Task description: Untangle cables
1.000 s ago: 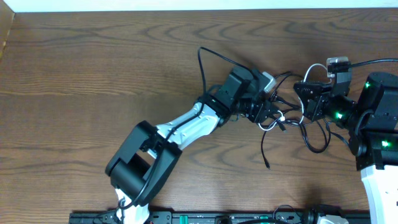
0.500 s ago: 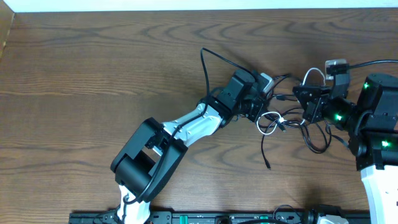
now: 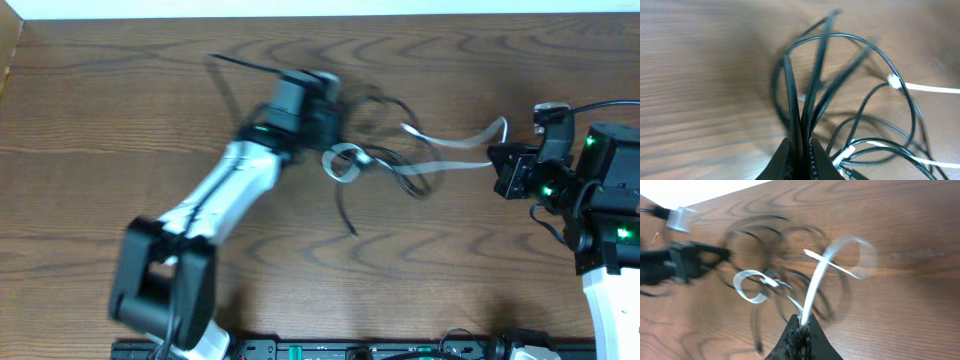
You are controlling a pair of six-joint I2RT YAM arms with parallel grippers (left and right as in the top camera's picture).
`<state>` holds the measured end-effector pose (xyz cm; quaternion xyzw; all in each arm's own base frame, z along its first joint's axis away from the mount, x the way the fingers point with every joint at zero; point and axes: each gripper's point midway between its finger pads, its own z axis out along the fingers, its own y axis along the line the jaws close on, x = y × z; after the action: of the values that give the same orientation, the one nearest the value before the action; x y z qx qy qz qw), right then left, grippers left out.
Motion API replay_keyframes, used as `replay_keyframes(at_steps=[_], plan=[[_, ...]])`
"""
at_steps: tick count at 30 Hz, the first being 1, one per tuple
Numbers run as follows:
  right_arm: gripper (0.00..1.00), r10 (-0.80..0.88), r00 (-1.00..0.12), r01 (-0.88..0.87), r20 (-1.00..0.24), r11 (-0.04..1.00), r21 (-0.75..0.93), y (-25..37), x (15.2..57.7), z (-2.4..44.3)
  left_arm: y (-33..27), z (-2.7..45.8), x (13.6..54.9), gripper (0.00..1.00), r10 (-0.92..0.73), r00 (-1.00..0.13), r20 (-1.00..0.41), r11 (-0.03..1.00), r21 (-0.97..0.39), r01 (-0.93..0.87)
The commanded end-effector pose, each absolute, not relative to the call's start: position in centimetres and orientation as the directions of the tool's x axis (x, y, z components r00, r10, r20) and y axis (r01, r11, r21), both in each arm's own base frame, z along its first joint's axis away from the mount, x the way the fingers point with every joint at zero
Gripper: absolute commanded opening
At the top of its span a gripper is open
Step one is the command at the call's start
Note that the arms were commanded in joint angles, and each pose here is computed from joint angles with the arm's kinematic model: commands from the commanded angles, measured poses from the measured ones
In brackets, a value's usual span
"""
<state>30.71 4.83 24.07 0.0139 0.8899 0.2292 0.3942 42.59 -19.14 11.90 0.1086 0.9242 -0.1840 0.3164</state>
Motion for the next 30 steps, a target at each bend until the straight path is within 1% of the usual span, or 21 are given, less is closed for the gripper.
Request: replay_keyframes(at_steps=[1, 4, 10, 14, 19, 22, 27, 30], plan=[[0.01, 0.229, -0.650, -0.111, -0.724, 0.915, 0.389, 3.0, 30.8, 25.1, -12.2, 14.8, 44.2, 0.08, -0.013, -0.744, -0.669, 0.955, -0.228, 0.189], [0.01, 0.266, -0.637, -0.051, -0.723, 0.922, 0.384, 1.3, 30.7, 25.1, -8.2, 16.4, 44.6, 0.08, -0.085, -0.724, -0.684, 0.964, -0.239, 0.113], [0.01, 0.367, -0.618, 0.163, -0.695, 0.925, 0.344, -3.9, 29.9, 23.8, -2.3, 18.7, 44.7, 0.08, -0.189, -0.678, -0.710, 0.965, -0.261, 0.004], [0.01, 0.409, -0.604, 0.254, -0.684, 0.912, 0.321, -6.9, 29.0, 23.2, -0.2, 19.8, 44.4, 0.08, -0.223, -0.654, -0.723, 0.963, -0.267, -0.032], [0.01, 0.492, -0.551, 0.370, -0.675, 0.868, 0.331, -10.2, 27.8, 23.1, 1.3, 20.1, 44.3, 0.08, -0.245, -0.640, -0.728, 0.961, -0.270, -0.062], [0.01, 0.513, -0.545, 0.381, -0.663, 0.856, 0.350, -10.7, 27.4, 22.9, 1.4, 20.1, 44.3, 0.08, -0.273, -0.641, -0.718, 0.951, -0.303, -0.066], [0.01, 0.461, -0.595, 0.275, -0.658, 0.886, 0.373, -8.5, 28.1, 22.8, -2.1, 20.6, 43.9, 0.08, -0.254, -0.669, -0.699, 0.916, -0.396, 0.066], [0.01, 0.441, -0.629, 0.242, -0.640, 0.893, 0.379, -7.2, 28.6, 22.3, -3.8, 20.7, 43.8, 0.08, -0.232, -0.679, -0.697, 0.909, -0.404, 0.103]])
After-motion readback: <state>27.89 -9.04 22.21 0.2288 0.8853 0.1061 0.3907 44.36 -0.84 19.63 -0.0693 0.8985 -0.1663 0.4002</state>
